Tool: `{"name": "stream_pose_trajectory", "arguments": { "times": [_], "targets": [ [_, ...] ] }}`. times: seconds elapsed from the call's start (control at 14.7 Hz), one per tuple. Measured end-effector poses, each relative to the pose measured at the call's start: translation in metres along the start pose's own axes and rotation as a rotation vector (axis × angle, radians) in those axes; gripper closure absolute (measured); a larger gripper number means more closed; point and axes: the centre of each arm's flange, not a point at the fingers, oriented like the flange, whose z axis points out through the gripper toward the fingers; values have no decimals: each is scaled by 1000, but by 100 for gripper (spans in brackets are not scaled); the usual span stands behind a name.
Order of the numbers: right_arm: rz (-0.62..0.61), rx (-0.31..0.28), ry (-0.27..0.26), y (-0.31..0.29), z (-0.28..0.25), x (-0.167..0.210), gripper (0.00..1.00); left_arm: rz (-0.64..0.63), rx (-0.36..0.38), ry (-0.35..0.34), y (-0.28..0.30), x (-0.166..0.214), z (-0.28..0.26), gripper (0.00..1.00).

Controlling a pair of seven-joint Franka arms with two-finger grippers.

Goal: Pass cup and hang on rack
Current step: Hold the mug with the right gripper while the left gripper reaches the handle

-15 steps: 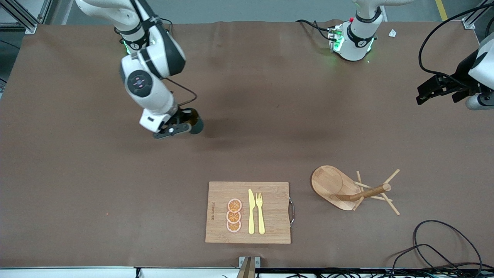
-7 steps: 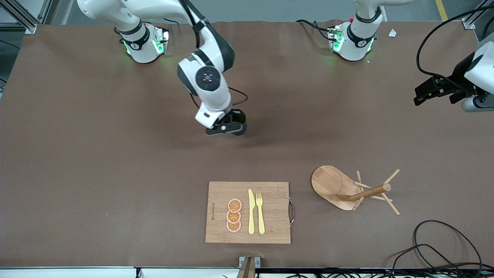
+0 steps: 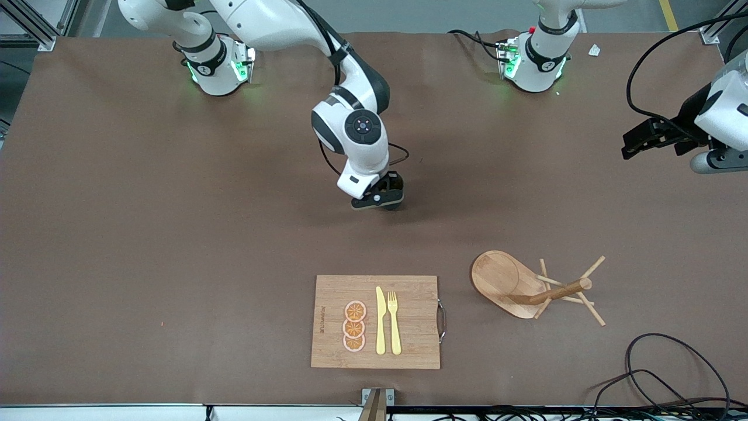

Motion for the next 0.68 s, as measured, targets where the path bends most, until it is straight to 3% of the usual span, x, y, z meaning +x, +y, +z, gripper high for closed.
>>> {"name": "stream_pose_trajectory", "arguments": {
  "times": [0.2, 0.41, 0.68],
  "targets": [
    [15, -5, 7, -10, 8, 2, 96, -139, 0, 0, 11, -2, 0, 0],
    [50, -5, 10, -13, 12, 4, 95, -258, 4, 0, 57, -12, 2, 0],
    [78, -6, 17, -12, 8, 8, 59, -371, 3, 12, 141, -31, 14, 0]
  ]
}}
